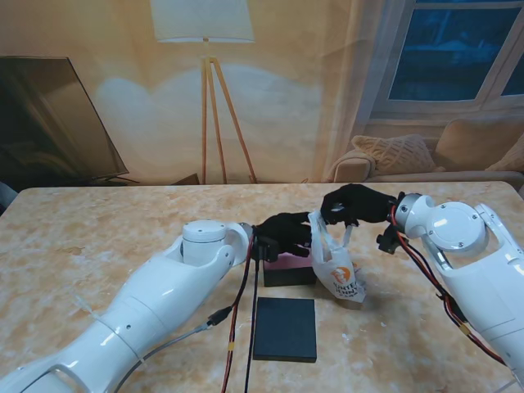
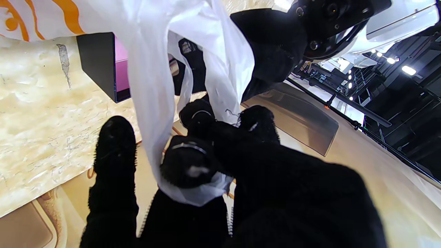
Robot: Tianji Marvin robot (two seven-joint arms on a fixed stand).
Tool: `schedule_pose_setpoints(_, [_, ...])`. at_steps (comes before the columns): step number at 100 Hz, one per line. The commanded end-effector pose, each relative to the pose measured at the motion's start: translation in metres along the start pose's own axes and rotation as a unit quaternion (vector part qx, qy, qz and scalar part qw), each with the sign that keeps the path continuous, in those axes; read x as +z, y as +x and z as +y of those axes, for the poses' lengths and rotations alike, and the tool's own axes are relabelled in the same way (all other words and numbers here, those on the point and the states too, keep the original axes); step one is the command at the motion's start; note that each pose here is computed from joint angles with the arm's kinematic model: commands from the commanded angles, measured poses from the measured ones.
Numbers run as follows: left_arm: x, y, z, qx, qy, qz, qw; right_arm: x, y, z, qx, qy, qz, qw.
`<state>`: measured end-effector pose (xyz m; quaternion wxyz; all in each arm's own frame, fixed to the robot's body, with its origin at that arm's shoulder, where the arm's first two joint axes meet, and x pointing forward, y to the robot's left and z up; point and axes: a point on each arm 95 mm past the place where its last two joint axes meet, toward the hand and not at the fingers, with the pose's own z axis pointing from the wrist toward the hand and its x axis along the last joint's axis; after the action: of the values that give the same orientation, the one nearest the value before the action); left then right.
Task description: Pack mini donuts into a plastic bag, tie the opening and put the bag into the gift box
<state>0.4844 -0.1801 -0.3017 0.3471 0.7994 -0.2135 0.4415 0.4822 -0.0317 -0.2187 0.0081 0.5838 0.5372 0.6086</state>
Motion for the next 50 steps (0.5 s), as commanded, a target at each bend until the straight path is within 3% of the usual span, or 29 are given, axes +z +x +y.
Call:
schedule_pose_setpoints(1, [0.0021,0.0033,0.0051,-0.004,-0.027,0.000,0.9996,0.0020,-0.0002,-0.0059,0.000,0.011,0.002,0.9999])
schedule_pose_setpoints(12, [0.0015,0.0037,0.0047,-0.009,-0.045,0.001,0.9989,0.0028,-0.0022,-0.0058,-0.001,0.009,-0.002,1.0000])
schedule_pose_setpoints(50, [0.0024,0.0040,0.0056,-0.007,-0.040,0.000,0.9992,0.0042,-0.0054,-0.0074,-0.011,0.004,-0.009,0.9999])
